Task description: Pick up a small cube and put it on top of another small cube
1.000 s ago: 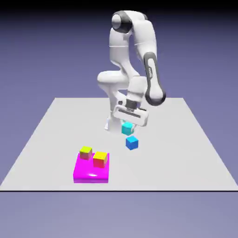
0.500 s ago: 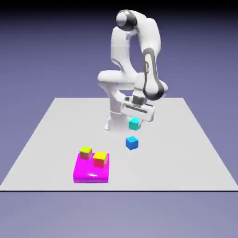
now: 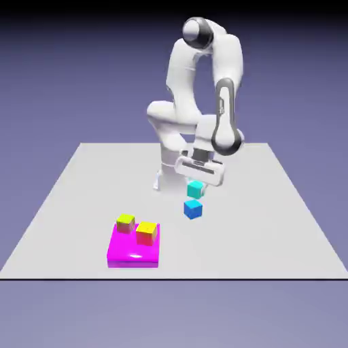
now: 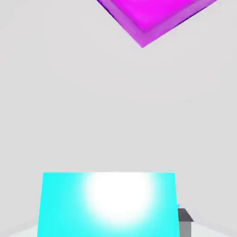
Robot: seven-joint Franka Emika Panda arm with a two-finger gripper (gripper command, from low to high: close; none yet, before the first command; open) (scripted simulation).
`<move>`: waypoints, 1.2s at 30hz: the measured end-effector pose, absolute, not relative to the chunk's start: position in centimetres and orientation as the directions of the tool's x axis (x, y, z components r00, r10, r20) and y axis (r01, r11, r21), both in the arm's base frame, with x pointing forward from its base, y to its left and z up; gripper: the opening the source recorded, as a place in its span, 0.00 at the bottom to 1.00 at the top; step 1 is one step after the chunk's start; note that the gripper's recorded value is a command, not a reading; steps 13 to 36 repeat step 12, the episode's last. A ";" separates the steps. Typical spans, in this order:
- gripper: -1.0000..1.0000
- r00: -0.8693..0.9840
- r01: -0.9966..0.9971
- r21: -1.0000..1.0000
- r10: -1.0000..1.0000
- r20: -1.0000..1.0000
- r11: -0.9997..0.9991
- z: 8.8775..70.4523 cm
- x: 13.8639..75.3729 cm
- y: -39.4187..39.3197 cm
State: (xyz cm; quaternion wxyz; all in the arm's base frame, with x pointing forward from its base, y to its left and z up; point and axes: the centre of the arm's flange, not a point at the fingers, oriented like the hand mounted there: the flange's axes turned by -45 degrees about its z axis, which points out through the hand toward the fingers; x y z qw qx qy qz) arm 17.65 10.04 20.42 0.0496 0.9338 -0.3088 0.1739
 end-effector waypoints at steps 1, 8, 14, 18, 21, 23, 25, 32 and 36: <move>0.00 0.750 -0.594 -0.014 -0.560 0.354 -0.804 20.2 17.7 10.0; 0.00 0.758 -0.595 -0.005 -0.563 0.330 -0.804 18.3 17.6 9.7; 1.00 0.762 -0.596 0.000 -0.566 0.314 -0.803 17.4 17.5 9.7; 1.00 0.762 -0.596 0.000 -0.566 0.314 -0.803 17.4 17.5 9.7; 1.00 0.762 -0.596 0.000 -0.566 0.314 -0.803 17.4 17.5 9.7; 1.00 0.762 -0.596 0.000 -0.566 0.314 -0.803 17.4 17.5 9.7; 1.00 0.762 -0.596 0.000 -0.566 0.314 -0.803 17.4 17.5 9.7; 1.00 0.762 -0.596 0.000 -0.566 0.314 -0.803 17.4 17.5 9.7; 1.00 0.762 -0.596 0.000 -0.566 0.314 -0.803 17.4 17.5 9.7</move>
